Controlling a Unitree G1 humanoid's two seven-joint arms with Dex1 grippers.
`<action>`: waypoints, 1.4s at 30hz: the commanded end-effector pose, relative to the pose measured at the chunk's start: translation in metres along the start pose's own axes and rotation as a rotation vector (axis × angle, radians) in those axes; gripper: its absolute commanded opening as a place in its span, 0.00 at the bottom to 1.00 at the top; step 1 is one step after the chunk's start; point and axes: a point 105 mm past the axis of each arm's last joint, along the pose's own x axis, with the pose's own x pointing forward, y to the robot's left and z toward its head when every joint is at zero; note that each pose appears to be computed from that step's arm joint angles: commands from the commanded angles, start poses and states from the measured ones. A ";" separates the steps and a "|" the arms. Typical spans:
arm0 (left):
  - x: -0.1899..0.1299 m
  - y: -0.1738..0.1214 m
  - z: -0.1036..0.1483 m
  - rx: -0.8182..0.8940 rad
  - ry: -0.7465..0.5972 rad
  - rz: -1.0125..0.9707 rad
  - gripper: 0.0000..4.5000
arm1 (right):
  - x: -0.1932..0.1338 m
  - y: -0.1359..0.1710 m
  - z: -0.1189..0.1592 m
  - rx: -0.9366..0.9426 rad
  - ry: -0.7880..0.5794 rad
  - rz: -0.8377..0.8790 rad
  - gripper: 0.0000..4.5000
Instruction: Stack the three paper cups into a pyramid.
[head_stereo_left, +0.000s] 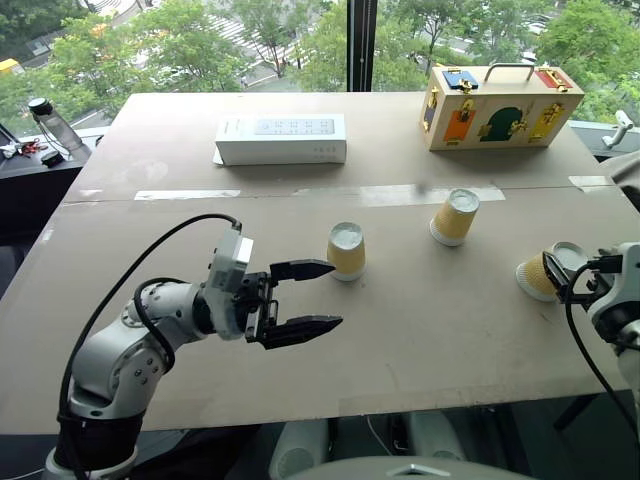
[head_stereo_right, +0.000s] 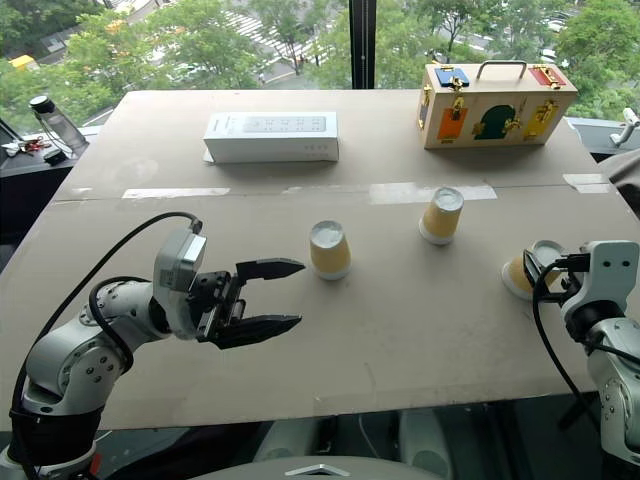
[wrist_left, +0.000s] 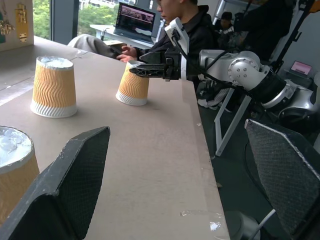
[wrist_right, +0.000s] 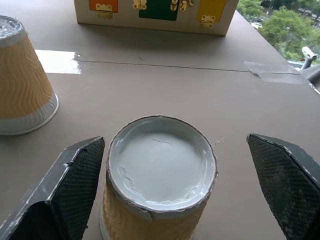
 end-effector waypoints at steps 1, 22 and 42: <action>0.003 -0.007 0.007 0.041 -0.009 -0.027 0.99 | 0.000 -0.005 0.006 0.018 -0.013 -0.021 1.00; -0.041 0.008 -0.018 0.026 -0.043 0.205 1.00 | -0.028 0.140 0.056 -0.073 -0.152 0.696 0.48; -0.086 -0.008 -0.029 0.001 -0.041 0.398 1.00 | 0.014 0.213 0.043 -0.200 -0.125 0.862 0.48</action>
